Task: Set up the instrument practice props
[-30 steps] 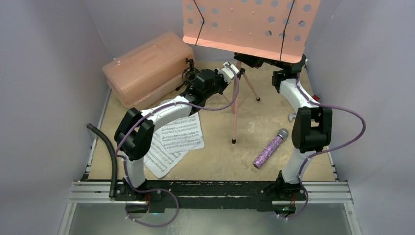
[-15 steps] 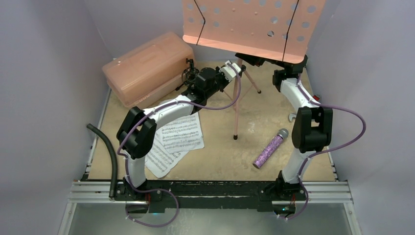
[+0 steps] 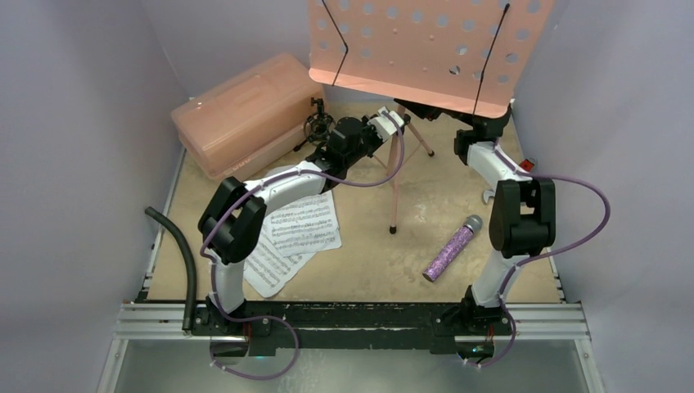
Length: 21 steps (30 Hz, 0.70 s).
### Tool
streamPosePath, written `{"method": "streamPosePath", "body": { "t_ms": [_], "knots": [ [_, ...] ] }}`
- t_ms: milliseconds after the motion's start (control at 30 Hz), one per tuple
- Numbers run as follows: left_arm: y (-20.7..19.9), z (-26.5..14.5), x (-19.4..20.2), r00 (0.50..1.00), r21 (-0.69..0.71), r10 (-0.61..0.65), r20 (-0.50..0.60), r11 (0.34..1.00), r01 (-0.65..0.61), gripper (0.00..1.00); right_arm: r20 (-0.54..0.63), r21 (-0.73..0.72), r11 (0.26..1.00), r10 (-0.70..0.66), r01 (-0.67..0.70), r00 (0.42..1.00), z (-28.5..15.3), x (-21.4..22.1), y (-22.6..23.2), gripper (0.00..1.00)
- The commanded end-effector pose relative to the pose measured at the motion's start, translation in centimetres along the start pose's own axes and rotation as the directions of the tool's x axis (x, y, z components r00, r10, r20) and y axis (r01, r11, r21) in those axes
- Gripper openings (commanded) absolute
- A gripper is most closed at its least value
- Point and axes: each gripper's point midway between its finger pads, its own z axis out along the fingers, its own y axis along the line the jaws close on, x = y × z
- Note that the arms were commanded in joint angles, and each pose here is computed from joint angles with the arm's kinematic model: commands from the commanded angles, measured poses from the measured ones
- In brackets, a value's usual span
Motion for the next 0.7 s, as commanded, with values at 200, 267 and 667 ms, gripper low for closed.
{"method": "streamPosePath", "body": {
  "t_ms": [200, 267, 667],
  "knots": [
    [4.0, -1.3, 6.8, 0.980, -0.176, -0.086, -0.182, 0.983, 0.053, 0.00, 0.138, -0.026, 0.992, -0.117, 0.121, 0.983, -0.4, -5.0, 5.7, 0.28],
    [3.9, -1.3, 6.6, 0.980, -0.171, -0.097, -0.175, 0.983, 0.066, 0.00, 0.124, -0.008, 0.995, -0.101, 0.103, 0.987, -0.5, -4.3, 5.4, 0.36],
    [4.0, -1.1, 5.0, 0.986, -0.157, -0.103, -0.129, 0.984, 0.083, 0.04, 0.078, 0.070, 0.997, 0.011, -0.017, 0.997, -1.4, -1.5, 4.3, 0.69]
  ]
}}
